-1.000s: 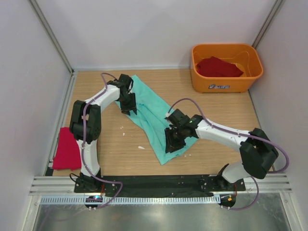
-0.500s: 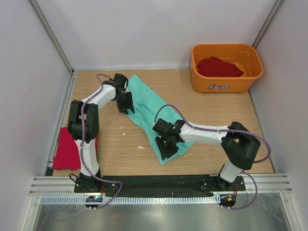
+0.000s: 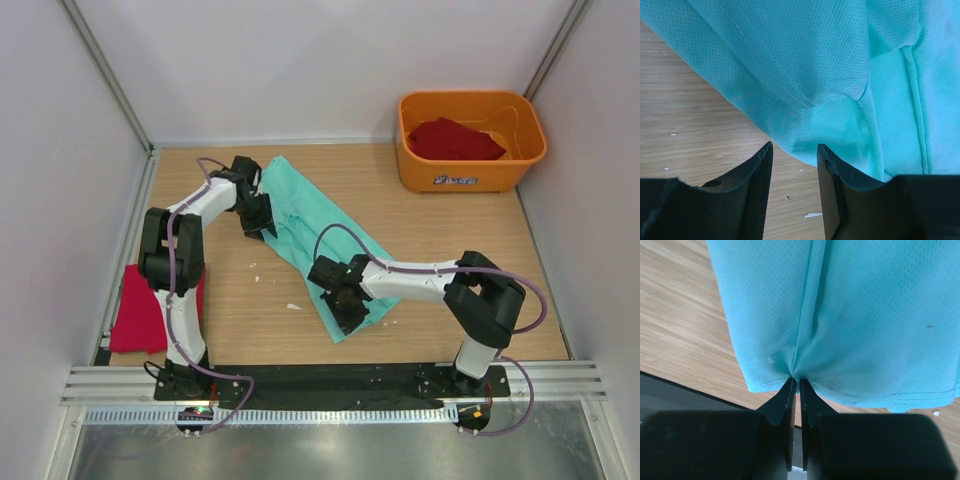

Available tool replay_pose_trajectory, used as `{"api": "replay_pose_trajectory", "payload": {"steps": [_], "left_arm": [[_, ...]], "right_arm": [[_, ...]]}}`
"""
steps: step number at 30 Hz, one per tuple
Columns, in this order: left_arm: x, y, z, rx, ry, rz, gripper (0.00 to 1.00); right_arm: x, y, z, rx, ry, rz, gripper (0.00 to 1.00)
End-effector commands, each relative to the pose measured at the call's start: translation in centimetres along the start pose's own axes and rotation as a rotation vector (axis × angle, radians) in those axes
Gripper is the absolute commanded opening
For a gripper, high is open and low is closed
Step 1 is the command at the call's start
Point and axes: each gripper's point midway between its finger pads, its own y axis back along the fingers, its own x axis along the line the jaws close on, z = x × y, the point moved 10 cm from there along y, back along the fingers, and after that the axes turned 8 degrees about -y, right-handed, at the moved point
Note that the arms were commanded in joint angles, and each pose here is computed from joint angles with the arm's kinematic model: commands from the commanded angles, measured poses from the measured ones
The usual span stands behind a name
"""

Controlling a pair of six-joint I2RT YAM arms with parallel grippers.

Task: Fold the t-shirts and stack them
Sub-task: Fold the tshirt

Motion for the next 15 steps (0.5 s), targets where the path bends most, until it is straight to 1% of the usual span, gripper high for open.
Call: {"api": "replay_pose_trajectory", "payload": {"steps": [1,4,7,8,12,14,15], "left_arm": [[0.0,0.6,0.3,-0.027,-0.003,-0.034,0.42],[0.1,0.5,0.1,-0.023,0.001,-0.035,0.42],[0.2,0.5,0.1,-0.023,0.007,-0.037,0.42],[0.2,0.5,0.2,-0.025,0.008,-0.039,0.42],[0.1,0.5,0.4,-0.026,0.021,-0.053,0.42],[0.0,0.6,0.5,-0.030,0.024,-0.061,0.42],[0.0,0.6,0.5,-0.031,0.024,-0.062,0.42]], "right_arm": [[1.4,1.6,0.7,-0.046,0.029,0.027,0.10],[2.2,3.4,0.5,-0.052,0.042,0.076,0.08],[2.9,5.3,0.0,-0.029,0.034,0.179,0.07],[3.3,5.8,-0.3,0.000,0.025,0.232,0.06],[3.6,7.0,-1.3,0.044,-0.007,0.334,0.06],[3.7,7.9,-1.5,0.021,-0.011,0.396,0.05],[3.8,8.1,-1.8,0.036,-0.017,0.424,0.05]]}}
